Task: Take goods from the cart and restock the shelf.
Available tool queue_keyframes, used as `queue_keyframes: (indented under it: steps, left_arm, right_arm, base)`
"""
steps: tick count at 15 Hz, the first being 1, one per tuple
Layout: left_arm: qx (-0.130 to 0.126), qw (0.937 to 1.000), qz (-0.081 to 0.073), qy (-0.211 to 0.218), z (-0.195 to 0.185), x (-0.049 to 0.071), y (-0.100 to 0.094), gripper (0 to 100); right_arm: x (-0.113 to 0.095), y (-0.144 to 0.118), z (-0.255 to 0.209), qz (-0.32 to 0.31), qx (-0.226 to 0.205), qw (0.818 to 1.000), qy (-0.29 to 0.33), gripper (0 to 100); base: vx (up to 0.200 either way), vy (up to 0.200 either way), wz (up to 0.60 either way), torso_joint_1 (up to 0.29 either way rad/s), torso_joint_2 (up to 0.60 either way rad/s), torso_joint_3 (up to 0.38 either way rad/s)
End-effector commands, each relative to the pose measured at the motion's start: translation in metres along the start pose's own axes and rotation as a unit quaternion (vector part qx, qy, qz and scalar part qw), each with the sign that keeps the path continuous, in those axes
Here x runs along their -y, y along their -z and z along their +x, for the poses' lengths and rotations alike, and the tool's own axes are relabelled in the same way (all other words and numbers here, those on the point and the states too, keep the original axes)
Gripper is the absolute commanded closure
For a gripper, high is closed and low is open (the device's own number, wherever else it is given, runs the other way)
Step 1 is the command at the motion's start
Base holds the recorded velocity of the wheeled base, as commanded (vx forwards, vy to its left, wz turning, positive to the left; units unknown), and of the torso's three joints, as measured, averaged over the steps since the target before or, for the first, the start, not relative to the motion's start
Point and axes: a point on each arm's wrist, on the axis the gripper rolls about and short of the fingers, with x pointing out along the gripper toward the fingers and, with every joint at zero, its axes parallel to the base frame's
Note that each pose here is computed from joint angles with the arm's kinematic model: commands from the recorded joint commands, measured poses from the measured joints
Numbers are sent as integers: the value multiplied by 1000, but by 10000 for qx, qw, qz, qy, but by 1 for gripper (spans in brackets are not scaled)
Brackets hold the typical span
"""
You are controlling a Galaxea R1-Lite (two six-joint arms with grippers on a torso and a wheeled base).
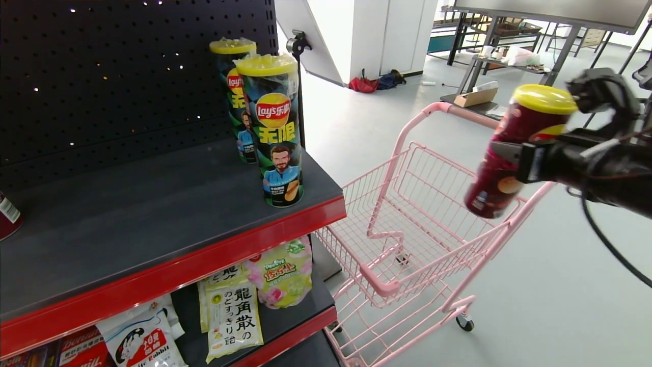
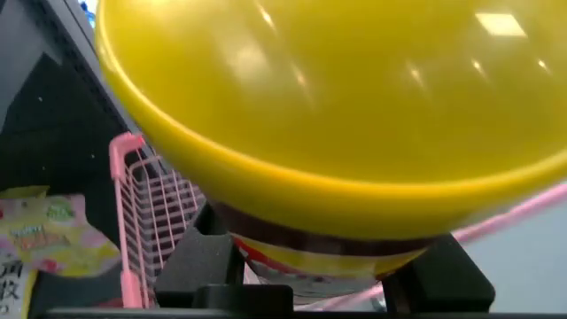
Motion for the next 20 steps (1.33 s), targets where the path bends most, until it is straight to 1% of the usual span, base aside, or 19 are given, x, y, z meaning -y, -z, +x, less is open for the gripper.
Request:
queue_keyframes:
  steps: [1, 2, 4, 8, 14, 17, 20]
  left_arm:
    - [-4, 10000, 0, 1, 0, 0, 0, 0]
    - [-4, 10000, 0, 1, 0, 0, 0, 0]
    - [-4, 10000, 0, 1, 0, 0, 0, 0]
    - [3, 10000, 0, 1, 0, 0, 0, 0]
    - [-4, 10000, 0, 9, 0, 0, 0, 0]
    - [-4, 10000, -8, 9, 0, 0, 0, 0]
    - [-4, 10000, -8, 9, 0, 0, 0, 0]
  right_arm:
    - [28, 49, -138, -13, -211, 9960, 869, 100]
    - [33, 57, -156, -36, -278, 9922, 1216, 100]
    - [35, 69, -172, -59, -369, 9867, 1580, 100]
    - [30, 95, -187, -133, -391, 9857, 1636, 100]
    - [30, 94, -186, -250, -410, 9862, 1586, 100]
    - [30, 94, -183, -289, -490, 9862, 1557, 100]
    - [30, 93, -183, -296, -456, 9882, 1432, 100]
  base:
    - [0, 0, 0, 0, 0, 0]
    - [0, 0, 0, 0, 0, 0]
    - [0, 0, 0, 0, 0, 0]
    - [0, 0, 0, 27, -83, -51]
    - [0, 0, 0, 198, -525, -321]
    - [0, 0, 0, 175, -426, -255]
    - [0, 0, 0, 159, -380, -225]
